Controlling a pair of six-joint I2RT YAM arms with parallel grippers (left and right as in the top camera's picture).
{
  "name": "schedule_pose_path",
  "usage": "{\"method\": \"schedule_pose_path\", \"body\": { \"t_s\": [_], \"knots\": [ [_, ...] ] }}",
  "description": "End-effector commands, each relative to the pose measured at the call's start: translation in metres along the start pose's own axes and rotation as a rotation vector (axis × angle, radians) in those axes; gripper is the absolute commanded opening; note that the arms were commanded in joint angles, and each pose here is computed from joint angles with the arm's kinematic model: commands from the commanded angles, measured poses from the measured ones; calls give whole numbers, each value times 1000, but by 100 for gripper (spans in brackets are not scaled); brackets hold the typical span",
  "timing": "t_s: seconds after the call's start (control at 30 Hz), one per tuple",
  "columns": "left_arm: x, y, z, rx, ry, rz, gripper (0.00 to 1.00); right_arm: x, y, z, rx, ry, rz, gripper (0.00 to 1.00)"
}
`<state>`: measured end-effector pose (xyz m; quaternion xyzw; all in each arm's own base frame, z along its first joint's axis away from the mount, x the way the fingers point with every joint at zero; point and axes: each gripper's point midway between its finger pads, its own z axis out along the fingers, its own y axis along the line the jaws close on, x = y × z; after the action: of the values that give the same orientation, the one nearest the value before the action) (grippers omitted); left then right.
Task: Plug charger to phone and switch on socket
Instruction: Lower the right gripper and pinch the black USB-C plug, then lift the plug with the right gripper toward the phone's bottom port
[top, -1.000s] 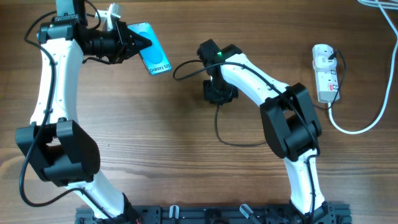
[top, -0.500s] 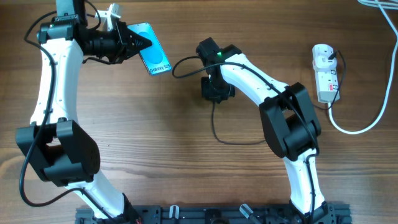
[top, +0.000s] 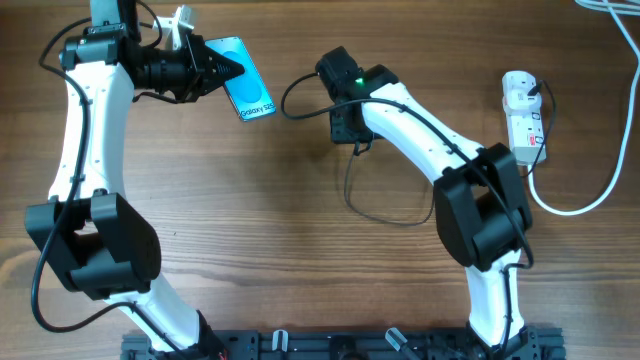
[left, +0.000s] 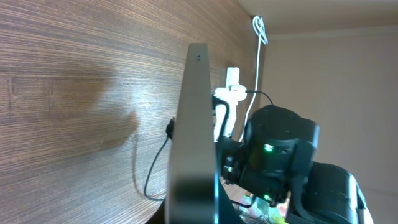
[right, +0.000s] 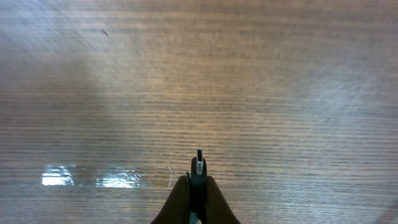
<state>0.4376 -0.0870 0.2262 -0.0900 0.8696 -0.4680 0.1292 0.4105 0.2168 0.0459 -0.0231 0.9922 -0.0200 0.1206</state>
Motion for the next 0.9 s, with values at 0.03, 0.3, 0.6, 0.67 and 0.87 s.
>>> {"method": "schedule_pose_path", "body": {
  "t_s": [0.03,0.3,0.6,0.67,0.87],
  "knots": [
    [-1,-12,-6,36,-6,8,4,10,0,14,-6,28,-9,4],
    [0,-12,-6,36,-4,5,4,25,5,41,-13,77,6,4],
    [0,-12,-6,36,-4,5,4,43,16,62,-71,160,4,11],
    [0,-12,-6,36,-5,6,4,49,22,68,-97,190,5,13],
    [0,-12,-6,36,-4,5,4,51,26,70,-122,200,7,6]
  ]
}}
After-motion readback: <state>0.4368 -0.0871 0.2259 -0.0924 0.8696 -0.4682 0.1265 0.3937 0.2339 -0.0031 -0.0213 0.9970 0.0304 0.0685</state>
